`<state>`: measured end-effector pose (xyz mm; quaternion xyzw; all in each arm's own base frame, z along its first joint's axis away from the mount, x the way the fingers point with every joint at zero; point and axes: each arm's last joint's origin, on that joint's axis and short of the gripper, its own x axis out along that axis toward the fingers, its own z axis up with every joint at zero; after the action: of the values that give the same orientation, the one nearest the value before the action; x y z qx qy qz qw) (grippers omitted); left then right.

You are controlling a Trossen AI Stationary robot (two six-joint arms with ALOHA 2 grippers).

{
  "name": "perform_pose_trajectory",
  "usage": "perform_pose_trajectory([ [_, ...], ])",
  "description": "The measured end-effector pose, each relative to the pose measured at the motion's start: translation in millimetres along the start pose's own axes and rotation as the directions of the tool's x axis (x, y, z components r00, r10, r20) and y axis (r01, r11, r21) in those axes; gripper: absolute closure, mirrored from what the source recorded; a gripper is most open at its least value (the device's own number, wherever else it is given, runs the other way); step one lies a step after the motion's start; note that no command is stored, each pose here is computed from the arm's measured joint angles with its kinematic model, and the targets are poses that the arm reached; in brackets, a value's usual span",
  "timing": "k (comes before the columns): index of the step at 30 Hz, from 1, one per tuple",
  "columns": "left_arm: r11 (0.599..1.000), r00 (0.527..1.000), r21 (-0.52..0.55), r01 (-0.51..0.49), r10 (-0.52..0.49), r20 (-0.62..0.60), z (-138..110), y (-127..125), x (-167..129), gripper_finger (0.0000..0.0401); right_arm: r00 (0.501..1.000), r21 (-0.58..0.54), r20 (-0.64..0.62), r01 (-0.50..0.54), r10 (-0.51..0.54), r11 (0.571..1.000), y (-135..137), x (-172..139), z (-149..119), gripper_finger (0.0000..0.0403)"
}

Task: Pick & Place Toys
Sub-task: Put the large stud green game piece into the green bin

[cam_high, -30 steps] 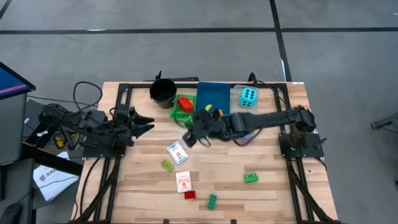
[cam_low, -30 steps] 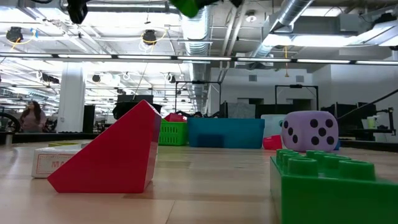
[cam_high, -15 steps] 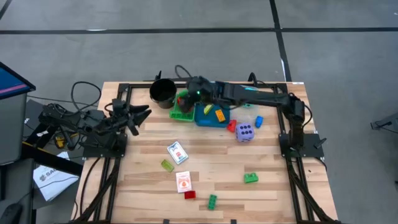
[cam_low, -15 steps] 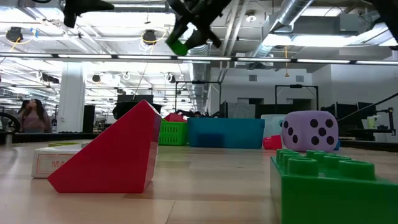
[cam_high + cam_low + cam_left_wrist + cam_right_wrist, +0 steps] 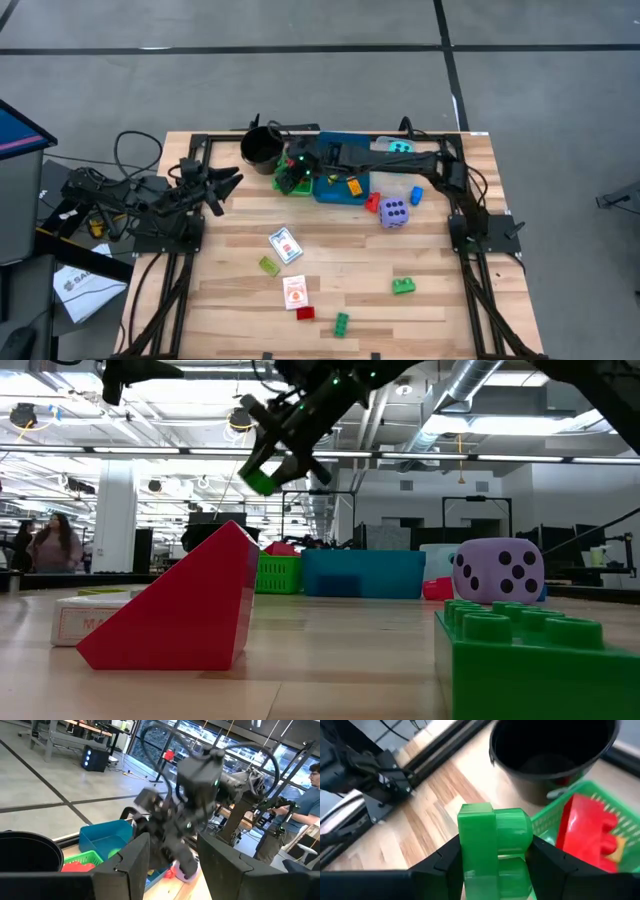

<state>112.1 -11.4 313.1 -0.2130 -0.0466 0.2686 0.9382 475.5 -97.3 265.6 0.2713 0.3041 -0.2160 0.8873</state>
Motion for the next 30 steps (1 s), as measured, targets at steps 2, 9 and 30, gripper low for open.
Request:
perform_pose_trajectory([
  [2, 1.0, 1.0, 0.0, 0.0, 0.0, 0.0, 0, 0, 0, 0.0243, 1.0, -0.003, -0.022, 0.005, -0.005, 1.0, 1, 8, -7, 0.024],
  [9, 1.0, 1.0, -0.003, 0.001, -0.001, 0.0, 0, 0, 0, 0.0243, 0.999, -0.03, -0.033, 0.033, -0.034, 0.999, 4, 15, -14, 0.024],
  [30, 1.0, 0.999, -0.007, 0.03, -0.03, -0.015, 0, -1, 0, 0.0243, 0.986, -0.039, -0.008, 0.168, -0.169, 0.985, -29, 21, -2, 0.0227],
])
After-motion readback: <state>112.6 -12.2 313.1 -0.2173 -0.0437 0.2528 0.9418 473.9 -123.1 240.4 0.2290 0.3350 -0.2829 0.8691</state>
